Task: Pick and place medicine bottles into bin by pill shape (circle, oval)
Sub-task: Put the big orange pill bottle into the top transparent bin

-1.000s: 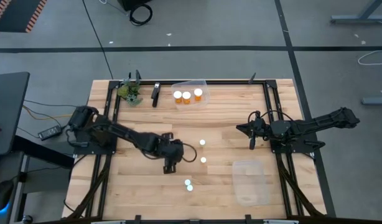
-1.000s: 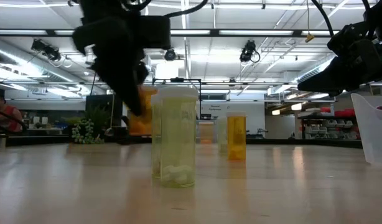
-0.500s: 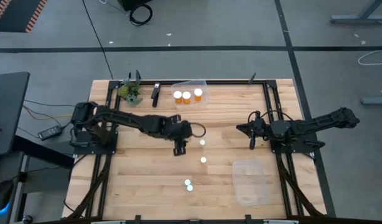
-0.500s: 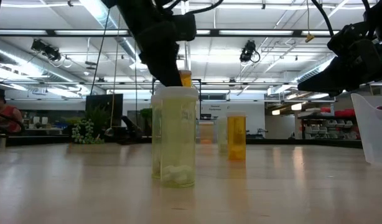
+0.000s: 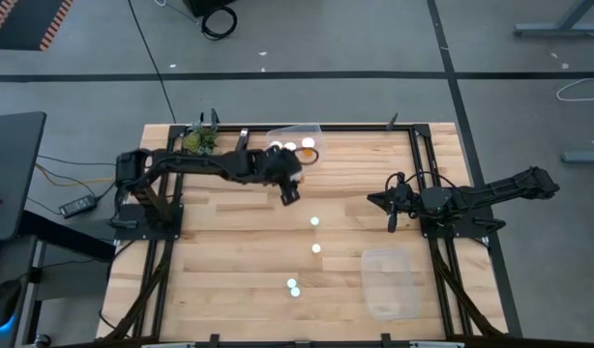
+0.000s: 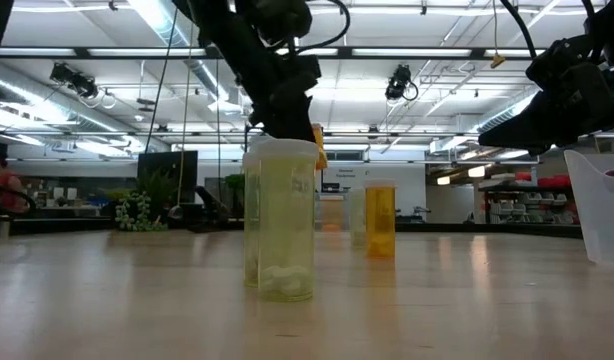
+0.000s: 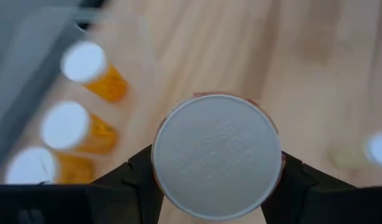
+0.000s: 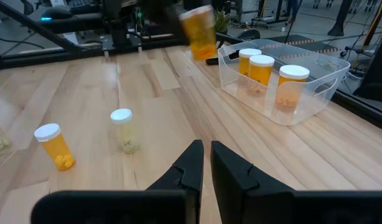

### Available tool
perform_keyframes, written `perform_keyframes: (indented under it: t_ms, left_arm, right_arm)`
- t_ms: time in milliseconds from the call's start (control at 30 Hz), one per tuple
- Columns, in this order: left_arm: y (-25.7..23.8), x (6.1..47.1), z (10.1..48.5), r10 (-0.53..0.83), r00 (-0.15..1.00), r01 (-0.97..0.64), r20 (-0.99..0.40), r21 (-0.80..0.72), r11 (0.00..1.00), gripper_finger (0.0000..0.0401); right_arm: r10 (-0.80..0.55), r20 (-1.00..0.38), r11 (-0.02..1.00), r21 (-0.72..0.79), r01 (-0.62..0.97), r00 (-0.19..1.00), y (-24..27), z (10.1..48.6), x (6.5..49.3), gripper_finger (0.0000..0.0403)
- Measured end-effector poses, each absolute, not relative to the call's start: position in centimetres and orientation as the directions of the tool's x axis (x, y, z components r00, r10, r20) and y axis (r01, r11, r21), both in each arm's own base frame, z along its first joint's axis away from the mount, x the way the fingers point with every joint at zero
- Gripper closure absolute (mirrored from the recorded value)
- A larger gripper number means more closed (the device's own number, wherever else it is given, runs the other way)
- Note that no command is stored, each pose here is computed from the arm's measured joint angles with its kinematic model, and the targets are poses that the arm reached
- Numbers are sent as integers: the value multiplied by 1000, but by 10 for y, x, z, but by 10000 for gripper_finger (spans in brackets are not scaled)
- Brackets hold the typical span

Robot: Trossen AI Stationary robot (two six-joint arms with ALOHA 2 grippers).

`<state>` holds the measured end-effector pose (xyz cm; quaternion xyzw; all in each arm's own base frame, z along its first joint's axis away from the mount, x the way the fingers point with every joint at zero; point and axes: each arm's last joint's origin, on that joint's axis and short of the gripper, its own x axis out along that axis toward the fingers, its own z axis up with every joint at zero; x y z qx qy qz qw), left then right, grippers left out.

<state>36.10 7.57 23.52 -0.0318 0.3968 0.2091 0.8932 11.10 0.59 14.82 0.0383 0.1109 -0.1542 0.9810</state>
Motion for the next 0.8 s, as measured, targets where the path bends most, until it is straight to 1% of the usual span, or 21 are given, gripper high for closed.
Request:
perform_keyframes:
  t_ms: [200, 333, 433, 567, 800]
  left_arm:
    - [108, 365, 241, 420, 653, -456, -630, 115, 882, 186]
    - [128, 370, 235, 461, 670, -481, -582, 134, 867, 185]
    - [140, 373, 224, 478, 659, -502, -580, 135, 855, 191]
    - [152, 372, 209, 476, 627, -518, -617, 127, 846, 192]
    - [165, 366, 204, 461, 612, -530, -643, 100, 842, 191]
  right_arm:
    - [-294, -230, 950, 41, 311, 928, 6, 148, 111, 366]
    - [-294, -229, 950, 41, 311, 928, 6, 148, 111, 366]
    - [-294, -229, 949, 41, 311, 928, 6, 148, 111, 366]
    - [-295, -233, 949, 39, 312, 927, 6, 148, 111, 366]
    - [-294, -235, 950, 38, 311, 926, 6, 148, 111, 366]
